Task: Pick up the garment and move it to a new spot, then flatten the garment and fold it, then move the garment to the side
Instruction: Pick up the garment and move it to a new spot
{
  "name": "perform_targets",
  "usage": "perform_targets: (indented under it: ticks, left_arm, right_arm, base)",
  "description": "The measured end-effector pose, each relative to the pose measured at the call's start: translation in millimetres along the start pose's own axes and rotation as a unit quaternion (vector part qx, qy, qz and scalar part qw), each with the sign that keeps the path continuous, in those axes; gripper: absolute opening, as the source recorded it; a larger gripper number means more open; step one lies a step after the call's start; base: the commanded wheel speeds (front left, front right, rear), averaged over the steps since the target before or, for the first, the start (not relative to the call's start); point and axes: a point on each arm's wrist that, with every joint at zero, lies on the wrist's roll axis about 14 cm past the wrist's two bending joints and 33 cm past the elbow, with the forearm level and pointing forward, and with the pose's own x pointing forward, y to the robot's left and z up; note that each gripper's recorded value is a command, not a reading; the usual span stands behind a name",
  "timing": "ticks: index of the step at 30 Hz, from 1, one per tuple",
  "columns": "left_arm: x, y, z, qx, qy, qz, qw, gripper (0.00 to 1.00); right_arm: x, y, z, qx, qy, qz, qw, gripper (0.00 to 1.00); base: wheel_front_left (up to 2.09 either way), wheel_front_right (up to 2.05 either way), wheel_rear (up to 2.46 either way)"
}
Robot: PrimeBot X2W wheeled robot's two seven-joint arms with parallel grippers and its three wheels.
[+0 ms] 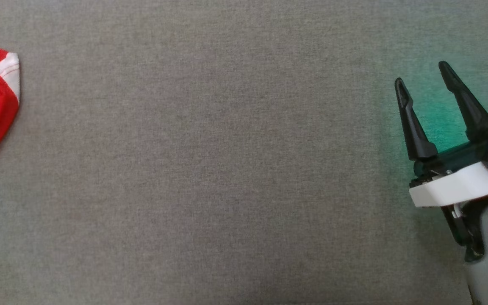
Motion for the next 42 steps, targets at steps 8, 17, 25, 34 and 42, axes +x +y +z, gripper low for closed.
perform_targets:
  ticks: [8,17,25,34,42]
  left_arm:
    - [-27,-3,17,0.005,-0.040,-0.031,0.999,0.00]
    - [-131,-77,109,0.117,-0.224,-0.167,0.953,0.00]
    - [-284,-216,97,0.219,-0.323,-0.372,0.842,0.00]
    - [-347,-318,-13,0.286,-0.268,-0.523,0.757,0.00]
    - [-316,-364,-143,0.285,-0.124,-0.578,0.754,0.00]
  right_arm:
    - [-9,5,26,-0.001,-0.030,0.000,1.000,1.00]
    - [-40,22,59,0.016,-0.073,0.001,0.997,1.00]
    - [-85,27,89,0.021,-0.119,-0.020,0.993,1.00]
    - [-123,-2,91,0.023,-0.130,-0.080,0.988,1.00]
    - [-139,-14,80,0.039,-0.122,-0.113,0.985,1.00]
  base:
    - [0.00,0.00,0.00]
    - [0.00,0.00,0.00]
    - [0.00,0.00,0.00]
    - [0.00,0.00,0.00]
    - [0.00,0.00,0.00]
